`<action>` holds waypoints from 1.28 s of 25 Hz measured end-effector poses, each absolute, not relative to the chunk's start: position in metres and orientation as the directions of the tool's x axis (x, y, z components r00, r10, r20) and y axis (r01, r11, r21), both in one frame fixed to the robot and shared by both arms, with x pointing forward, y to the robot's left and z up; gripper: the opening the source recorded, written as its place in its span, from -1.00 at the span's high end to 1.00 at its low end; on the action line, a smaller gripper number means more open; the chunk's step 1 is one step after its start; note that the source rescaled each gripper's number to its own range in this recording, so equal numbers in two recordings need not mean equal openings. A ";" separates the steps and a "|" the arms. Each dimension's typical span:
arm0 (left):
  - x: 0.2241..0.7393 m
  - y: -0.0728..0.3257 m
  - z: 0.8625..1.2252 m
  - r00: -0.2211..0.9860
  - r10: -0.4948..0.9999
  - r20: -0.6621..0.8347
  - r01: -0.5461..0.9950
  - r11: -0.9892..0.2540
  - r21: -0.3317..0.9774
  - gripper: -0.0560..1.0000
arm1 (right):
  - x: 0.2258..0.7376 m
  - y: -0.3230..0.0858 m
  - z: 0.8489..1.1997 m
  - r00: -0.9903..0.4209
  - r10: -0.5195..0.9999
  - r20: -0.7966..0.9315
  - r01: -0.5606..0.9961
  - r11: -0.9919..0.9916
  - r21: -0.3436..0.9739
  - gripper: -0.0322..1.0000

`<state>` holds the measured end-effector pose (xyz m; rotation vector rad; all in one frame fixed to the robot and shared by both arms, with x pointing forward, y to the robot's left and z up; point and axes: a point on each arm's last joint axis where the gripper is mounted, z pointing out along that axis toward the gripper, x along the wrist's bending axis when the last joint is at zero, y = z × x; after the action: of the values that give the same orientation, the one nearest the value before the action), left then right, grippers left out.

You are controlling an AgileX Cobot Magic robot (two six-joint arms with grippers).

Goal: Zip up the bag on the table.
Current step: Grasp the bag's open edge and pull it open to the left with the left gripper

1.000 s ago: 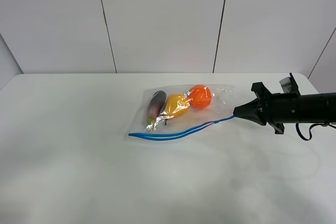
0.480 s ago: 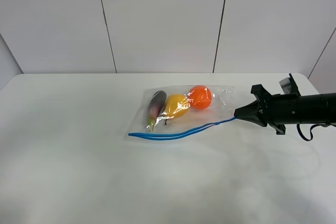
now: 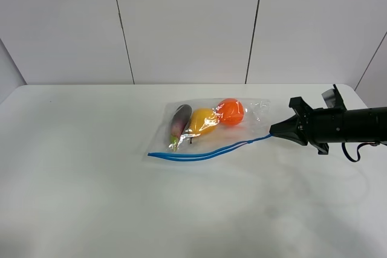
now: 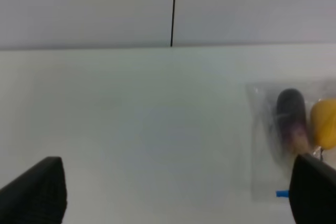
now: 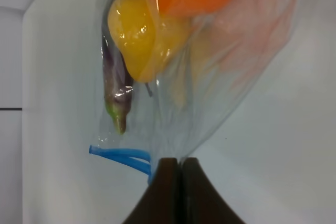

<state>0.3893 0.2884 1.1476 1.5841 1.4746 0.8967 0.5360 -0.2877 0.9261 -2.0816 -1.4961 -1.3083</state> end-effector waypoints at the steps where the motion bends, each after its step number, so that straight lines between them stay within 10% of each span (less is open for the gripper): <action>1: 0.398 0.287 1.145 0.081 0.997 -0.014 0.466 -0.025 0.884 -1.00 | 0.536 -0.288 0.926 0.063 0.621 0.782 0.857 -0.434 0.276 0.94; 8: 0.430 0.275 1.124 0.128 0.991 -0.032 0.566 -0.046 0.823 -1.00 | 0.536 -0.287 0.927 0.058 0.614 0.787 0.860 -0.431 0.273 0.94; 21: 0.401 0.190 1.128 0.585 0.811 0.013 0.416 -0.313 0.854 -1.00 | 0.535 -0.287 0.927 0.056 0.616 0.786 0.861 -0.428 0.274 0.94; 32: 0.409 0.172 1.118 0.633 0.774 0.028 0.405 -0.362 0.839 -1.00 | 0.535 -0.287 0.927 0.056 0.616 0.786 0.861 -0.428 0.274 0.94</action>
<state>0.4092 0.1717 1.1175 1.9904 0.9250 0.5399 0.5355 -0.2869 0.9265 -2.0672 -1.4983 -1.3094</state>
